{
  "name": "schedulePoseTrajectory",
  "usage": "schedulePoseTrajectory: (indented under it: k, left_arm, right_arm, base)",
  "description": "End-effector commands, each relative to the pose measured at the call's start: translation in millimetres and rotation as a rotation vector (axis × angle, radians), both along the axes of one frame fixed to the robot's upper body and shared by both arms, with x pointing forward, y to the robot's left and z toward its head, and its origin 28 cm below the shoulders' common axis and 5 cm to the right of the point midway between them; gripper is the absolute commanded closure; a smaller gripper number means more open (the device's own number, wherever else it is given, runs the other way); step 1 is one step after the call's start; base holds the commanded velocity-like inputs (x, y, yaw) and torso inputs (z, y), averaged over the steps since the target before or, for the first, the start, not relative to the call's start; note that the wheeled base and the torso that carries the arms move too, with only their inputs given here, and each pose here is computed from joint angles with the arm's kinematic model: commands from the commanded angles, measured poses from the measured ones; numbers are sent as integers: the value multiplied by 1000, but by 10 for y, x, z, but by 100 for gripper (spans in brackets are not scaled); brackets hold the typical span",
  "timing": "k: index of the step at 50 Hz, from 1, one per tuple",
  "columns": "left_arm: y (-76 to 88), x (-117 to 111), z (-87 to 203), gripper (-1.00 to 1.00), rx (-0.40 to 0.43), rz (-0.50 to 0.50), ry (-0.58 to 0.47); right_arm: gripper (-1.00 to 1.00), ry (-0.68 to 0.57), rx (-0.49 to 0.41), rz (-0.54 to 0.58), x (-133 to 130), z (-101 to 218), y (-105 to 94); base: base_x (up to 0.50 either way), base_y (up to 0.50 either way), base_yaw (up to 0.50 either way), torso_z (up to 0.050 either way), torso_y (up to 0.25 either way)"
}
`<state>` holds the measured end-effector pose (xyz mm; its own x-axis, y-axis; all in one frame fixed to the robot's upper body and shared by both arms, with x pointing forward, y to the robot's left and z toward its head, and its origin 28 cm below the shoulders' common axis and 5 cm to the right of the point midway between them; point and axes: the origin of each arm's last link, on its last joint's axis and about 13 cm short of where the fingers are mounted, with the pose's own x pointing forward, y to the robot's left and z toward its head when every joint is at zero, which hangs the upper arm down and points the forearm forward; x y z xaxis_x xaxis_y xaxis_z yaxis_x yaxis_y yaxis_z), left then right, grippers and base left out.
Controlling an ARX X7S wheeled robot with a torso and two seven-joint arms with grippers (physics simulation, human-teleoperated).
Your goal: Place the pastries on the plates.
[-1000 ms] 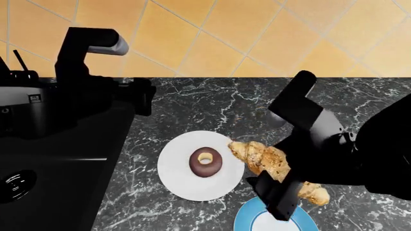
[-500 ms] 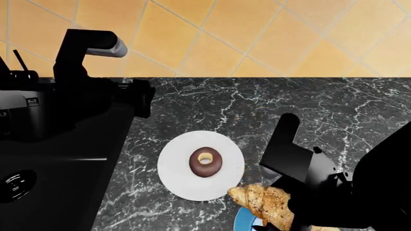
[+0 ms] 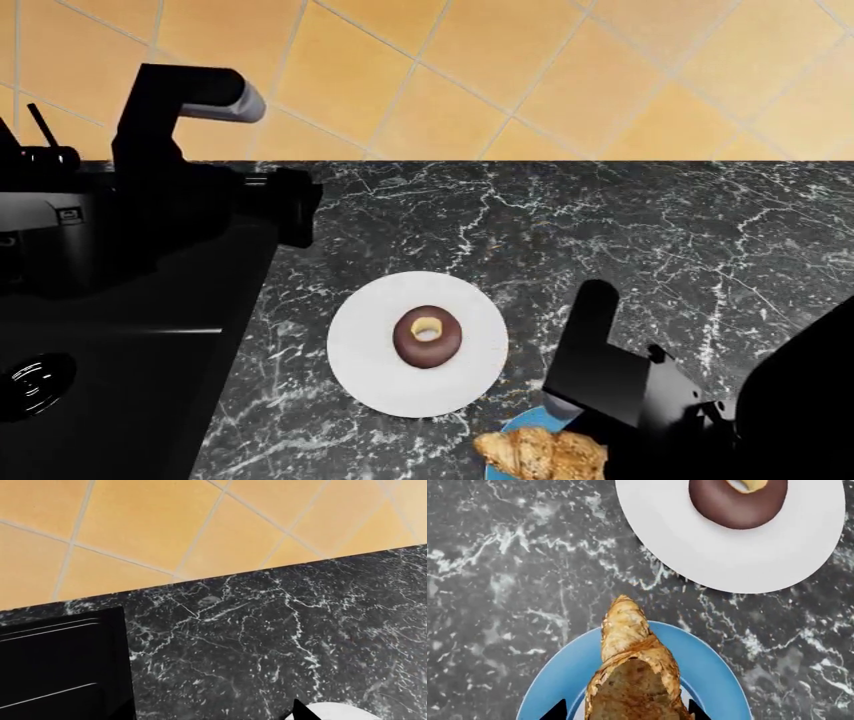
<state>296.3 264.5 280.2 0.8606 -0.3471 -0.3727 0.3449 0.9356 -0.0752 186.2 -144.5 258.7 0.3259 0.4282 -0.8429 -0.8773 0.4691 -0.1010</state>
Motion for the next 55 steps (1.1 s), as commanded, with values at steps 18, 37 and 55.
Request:
schedulePoseTrajectory:
  k: [18,37,55]
  left_arm:
    - [4,4,-3,-100,-6,5,2]
    - [5,-16,37,-100,5,0,-3]
    - [1,-21,77,-100,1,3,-12]
  right_arm:
    - [-100,-36,11,-60,32,22,-15]
    - [-100,-47,188,-78,28,189,-41]
    - [-100,-211,392,-182,186,460,-75]
  base:
    - [0,0,0,0,0]
    - [0,0,0,0,0]
    - [0,0,0,0,0]
